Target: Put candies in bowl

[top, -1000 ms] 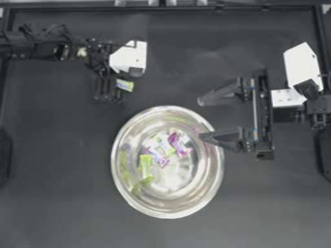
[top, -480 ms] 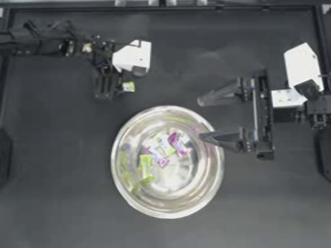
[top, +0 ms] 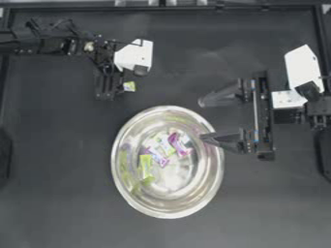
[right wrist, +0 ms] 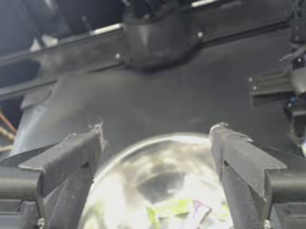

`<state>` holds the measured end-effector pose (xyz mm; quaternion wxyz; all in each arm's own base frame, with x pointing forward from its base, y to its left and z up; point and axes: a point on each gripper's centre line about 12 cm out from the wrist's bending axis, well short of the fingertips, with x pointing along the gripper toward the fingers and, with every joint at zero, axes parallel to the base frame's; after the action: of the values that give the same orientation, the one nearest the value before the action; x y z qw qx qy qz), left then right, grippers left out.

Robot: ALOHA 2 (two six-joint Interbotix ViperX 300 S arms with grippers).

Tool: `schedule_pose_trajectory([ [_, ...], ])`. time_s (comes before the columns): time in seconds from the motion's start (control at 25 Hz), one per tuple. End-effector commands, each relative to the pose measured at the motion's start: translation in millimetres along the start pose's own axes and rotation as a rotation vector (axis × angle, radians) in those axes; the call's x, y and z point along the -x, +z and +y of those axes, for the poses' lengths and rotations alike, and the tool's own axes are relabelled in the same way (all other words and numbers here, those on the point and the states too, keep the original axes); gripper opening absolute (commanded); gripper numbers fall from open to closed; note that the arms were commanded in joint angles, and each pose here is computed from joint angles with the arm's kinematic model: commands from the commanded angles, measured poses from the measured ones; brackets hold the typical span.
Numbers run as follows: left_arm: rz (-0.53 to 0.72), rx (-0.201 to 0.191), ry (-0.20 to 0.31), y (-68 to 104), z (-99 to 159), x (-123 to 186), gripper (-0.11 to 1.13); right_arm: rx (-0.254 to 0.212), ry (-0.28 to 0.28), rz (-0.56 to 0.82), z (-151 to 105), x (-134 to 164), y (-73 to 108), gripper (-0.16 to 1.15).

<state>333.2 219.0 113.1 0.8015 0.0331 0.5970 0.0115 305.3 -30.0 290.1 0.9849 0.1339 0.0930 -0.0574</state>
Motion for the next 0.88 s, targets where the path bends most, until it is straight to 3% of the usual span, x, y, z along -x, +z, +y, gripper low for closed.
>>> schedule_pose_trajectory([
  [0.04,-0.122,-0.037,0.092,19.6,8,56,0.39,0.005,0.008,-0.028,2,2,7.5,1.00],
  [0.32,-0.218,-0.038,0.139,31.5,-1,98,0.39,0.005,0.008,-0.025,2,2,6.2,1.00],
  [0.4,-0.245,-0.055,0.141,37.2,-11,108,0.39,0.005,0.008,-0.025,2,2,6.2,1.00],
  [0.6,-0.319,-0.110,0.106,56.0,-46,126,0.39,0.006,0.006,-0.025,1,2,6.4,1.00],
  [0.88,-0.422,-0.117,0.018,69.5,-91,139,0.38,0.008,0.007,-0.030,2,4,7.8,1.00],
])
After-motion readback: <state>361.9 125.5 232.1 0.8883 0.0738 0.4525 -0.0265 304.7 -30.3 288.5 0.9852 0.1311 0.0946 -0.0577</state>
